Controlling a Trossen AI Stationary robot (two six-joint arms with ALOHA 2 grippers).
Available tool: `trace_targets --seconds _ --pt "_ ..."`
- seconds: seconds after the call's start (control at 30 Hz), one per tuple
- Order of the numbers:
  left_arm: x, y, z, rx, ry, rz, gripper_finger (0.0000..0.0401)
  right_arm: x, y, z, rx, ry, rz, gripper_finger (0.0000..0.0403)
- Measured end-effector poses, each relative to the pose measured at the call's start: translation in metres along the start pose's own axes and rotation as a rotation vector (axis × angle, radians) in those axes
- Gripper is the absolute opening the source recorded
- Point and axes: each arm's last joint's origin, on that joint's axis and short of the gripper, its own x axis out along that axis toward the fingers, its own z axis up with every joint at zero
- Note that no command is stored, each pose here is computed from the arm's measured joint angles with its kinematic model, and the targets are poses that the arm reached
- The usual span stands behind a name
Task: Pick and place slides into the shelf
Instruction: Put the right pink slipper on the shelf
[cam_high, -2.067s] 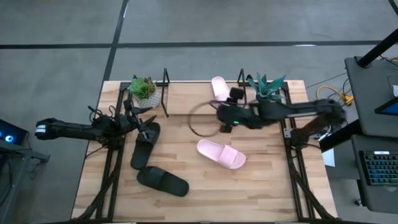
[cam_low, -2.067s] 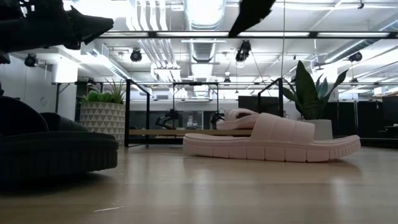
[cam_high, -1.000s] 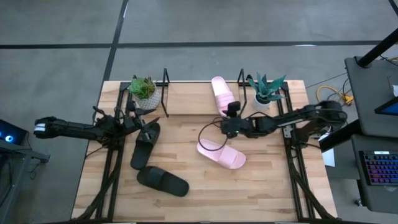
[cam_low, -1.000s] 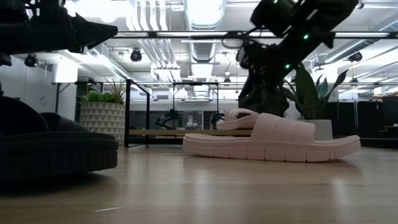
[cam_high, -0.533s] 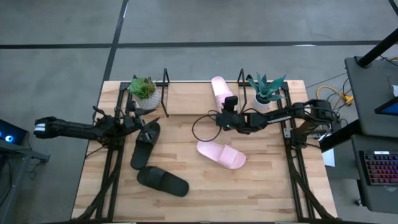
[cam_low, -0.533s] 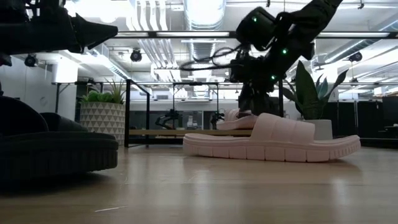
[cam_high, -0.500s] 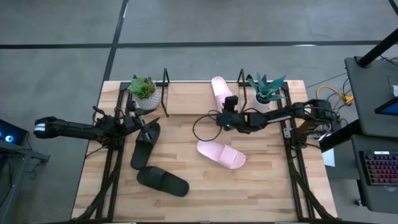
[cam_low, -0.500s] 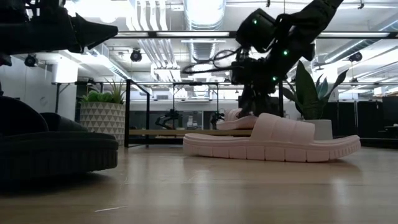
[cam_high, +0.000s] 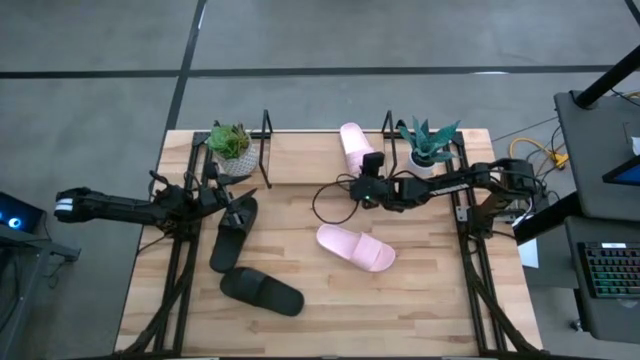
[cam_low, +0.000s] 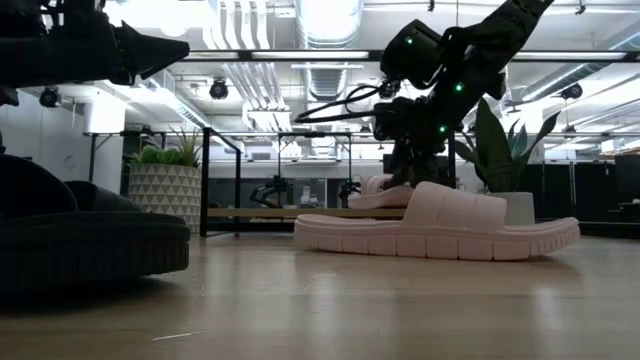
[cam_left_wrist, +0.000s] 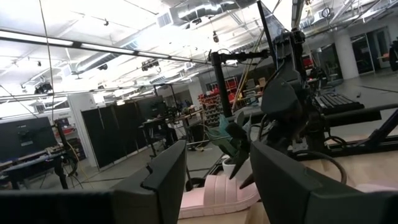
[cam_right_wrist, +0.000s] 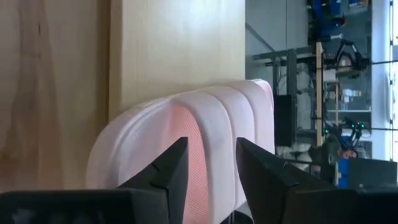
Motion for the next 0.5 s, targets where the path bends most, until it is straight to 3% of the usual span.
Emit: trace_targets --seconds 0.5 --pt "0.000 0.000 0.000 0.000 0.000 0.000 0.0164 0.014 -0.008 -0.014 -0.037 0.065 -0.005 0.0145"
